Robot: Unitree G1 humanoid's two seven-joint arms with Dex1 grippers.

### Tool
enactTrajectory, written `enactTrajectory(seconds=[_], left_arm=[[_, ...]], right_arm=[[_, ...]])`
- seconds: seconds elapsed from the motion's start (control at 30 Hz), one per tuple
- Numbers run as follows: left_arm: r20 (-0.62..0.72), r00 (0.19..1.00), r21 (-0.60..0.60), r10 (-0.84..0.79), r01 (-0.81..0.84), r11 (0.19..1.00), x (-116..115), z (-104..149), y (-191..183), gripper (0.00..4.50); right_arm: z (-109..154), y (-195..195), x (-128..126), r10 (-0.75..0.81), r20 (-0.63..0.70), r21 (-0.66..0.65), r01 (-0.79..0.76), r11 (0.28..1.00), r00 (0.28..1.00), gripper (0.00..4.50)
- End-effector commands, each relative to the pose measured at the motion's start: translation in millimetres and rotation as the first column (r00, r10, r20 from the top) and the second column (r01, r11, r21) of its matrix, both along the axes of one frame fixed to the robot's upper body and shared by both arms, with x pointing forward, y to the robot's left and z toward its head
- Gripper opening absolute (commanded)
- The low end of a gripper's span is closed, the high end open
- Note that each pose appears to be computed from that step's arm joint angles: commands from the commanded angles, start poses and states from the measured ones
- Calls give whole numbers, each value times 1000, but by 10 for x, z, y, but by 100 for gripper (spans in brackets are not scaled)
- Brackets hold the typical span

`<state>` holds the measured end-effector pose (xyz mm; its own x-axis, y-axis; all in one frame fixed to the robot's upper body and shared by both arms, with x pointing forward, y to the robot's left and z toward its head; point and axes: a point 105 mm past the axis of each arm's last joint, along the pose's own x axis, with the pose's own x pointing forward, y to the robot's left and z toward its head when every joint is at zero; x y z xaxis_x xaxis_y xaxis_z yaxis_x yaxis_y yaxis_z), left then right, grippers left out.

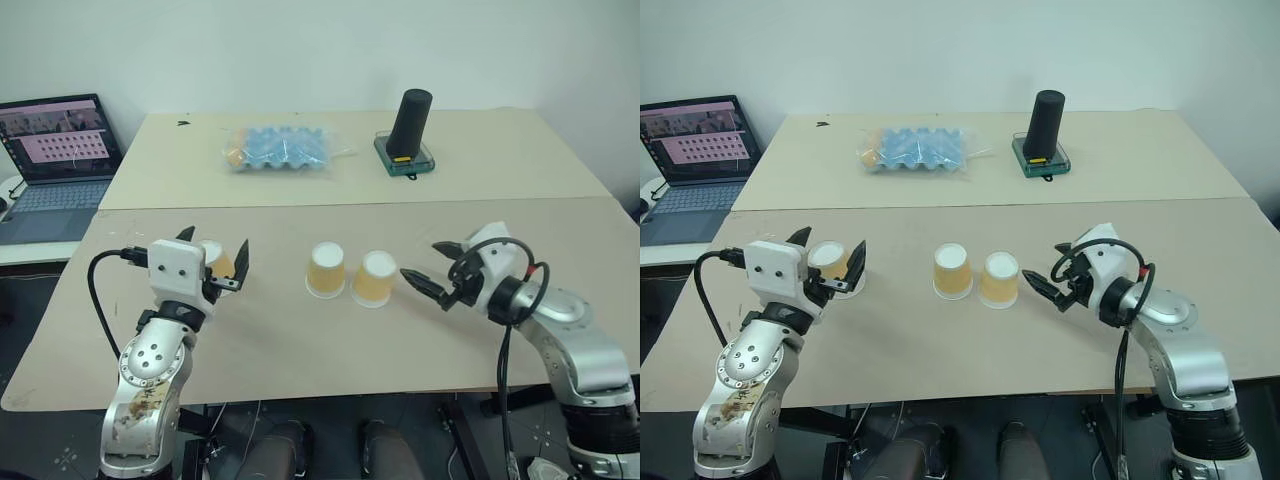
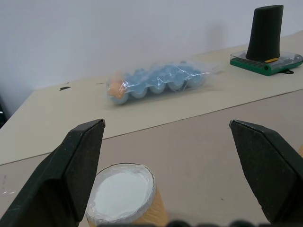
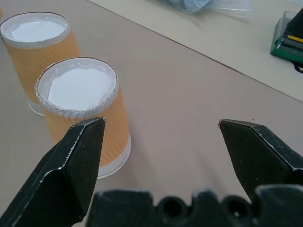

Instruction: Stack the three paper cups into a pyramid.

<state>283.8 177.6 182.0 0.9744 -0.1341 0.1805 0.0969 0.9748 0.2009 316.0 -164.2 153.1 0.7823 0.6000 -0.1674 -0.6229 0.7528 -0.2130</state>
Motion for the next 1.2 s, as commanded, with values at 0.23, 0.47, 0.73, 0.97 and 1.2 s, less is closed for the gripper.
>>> enactTrajectory(seconds=[0.23,0.47,0.73,0.97,1.2], left_arm=[[79,992,25,-99,97,995,-61,209,-168,450],[0,973,12,-230,230,973,-102,127,-287,450],[6,969,7,-247,247,969,-96,154,-302,450],[-1,964,15,-265,265,964,-103,152,-320,450],[4,971,31,-238,238,971,-102,161,-291,450]], right_arm=[[193,245,75,45,67,32,-47,998,997,447],[192,250,47,68,64,24,-69,997,996,447],[226,191,50,55,78,18,-56,998,995,447],[185,106,49,29,68,14,-30,999,997,447],[197,-57,41,10,68,-21,-8,1000,998,447]])
